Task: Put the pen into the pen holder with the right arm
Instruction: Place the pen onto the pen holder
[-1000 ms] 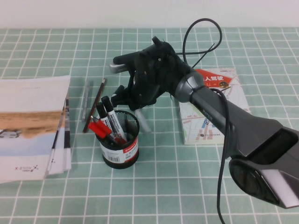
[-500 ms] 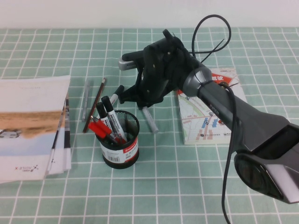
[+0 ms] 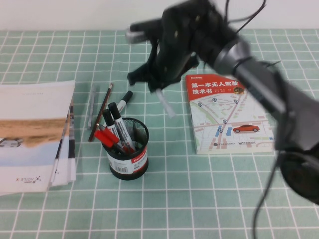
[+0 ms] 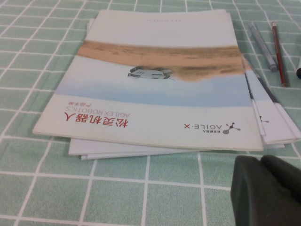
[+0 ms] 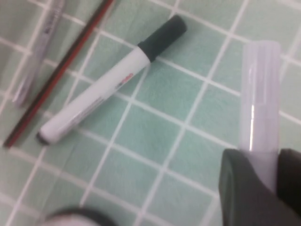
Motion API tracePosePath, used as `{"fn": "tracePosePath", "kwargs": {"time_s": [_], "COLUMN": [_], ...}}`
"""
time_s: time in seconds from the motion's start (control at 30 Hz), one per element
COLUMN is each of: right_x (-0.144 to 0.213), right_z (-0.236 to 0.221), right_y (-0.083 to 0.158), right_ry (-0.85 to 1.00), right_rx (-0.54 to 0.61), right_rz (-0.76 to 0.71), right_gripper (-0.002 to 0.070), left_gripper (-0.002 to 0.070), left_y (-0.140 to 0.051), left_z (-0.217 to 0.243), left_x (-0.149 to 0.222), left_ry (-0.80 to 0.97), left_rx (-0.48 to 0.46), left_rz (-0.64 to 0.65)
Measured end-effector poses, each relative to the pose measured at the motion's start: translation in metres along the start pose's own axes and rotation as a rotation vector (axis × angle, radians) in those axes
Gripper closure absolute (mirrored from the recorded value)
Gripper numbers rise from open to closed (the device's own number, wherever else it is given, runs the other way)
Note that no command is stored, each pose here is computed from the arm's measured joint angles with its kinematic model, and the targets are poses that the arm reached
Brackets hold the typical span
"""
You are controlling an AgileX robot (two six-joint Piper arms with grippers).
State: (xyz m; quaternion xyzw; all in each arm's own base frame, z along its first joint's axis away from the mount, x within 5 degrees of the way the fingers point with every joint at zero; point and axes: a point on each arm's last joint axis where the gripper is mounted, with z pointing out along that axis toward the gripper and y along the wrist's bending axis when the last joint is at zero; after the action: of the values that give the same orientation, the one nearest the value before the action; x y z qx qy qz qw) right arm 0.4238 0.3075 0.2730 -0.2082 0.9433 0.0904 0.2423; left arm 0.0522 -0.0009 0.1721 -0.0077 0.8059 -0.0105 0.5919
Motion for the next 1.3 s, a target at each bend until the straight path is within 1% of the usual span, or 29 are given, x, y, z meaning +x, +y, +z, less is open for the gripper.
{"fn": "tracePosePath", "kwargs": {"time_s": [0.03,0.1,0.23,0.33,0.43,0.53,0.67,0.8,0.9,1.0,1.17,1.3], "right_x": [0.0,0.005,0.025,0.045,0.067,0.097,0.125,0.144,0.146,0.147,0.149,0.147], "right_z": [-0.014,-0.028,-0.06,-0.076,-0.084,-0.086,-0.085,-0.079,-0.077,-0.073,-0.061,-0.047], "right_y": [0.001,0.003,0.012,0.019,0.019,0.013,0.009,0.009,0.014,0.025,0.045,0.051], "right_ry": [-0.008,0.001,0.007,-0.077,-0.206,-0.361,-0.622,-0.824,-0.948,-1.021,-1.057,-1.067], "right_rx": [0.007,0.025,0.033,0.003,-0.051,-0.11,-0.204,-0.278,-0.337,-0.401,-0.487,-0.516], "right_rz": [-0.012,-0.031,-0.076,-0.099,-0.094,-0.091,-0.086,-0.098,-0.116,-0.167,-0.234,-0.266], "right_gripper": [0.0563,0.0563,0.0563,0.0563,0.0563,0.0563,0.0563,0.0563,0.0563,0.0563,0.0563,0.0563], "left_gripper": [0.0679,0.0679,0.0679,0.0679,0.0679,0.0679,0.0679,0.0679,0.0679,0.0679,0.0679,0.0679], "left_y": [0.0,0.0,0.0,0.0,0.0,0.0,0.0,0.0,0.0,0.0,0.0,0.0], "left_z": [0.0,0.0,0.0,0.0,0.0,0.0,0.0,0.0,0.0,0.0,0.0,0.0], "left_x": [0.0,0.0,0.0,0.0,0.0,0.0,0.0,0.0,0.0,0.0,0.0,0.0], "left_ry": [0.0,0.0,0.0,0.0,0.0,0.0,0.0,0.0,0.0,0.0,0.0,0.0], "left_rx": [0.0,0.0,0.0,0.0,0.0,0.0,0.0,0.0,0.0,0.0,0.0,0.0], "left_rz": [0.0,0.0,0.0,0.0,0.0,0.0,0.0,0.0,0.0,0.0,0.0,0.0]}}
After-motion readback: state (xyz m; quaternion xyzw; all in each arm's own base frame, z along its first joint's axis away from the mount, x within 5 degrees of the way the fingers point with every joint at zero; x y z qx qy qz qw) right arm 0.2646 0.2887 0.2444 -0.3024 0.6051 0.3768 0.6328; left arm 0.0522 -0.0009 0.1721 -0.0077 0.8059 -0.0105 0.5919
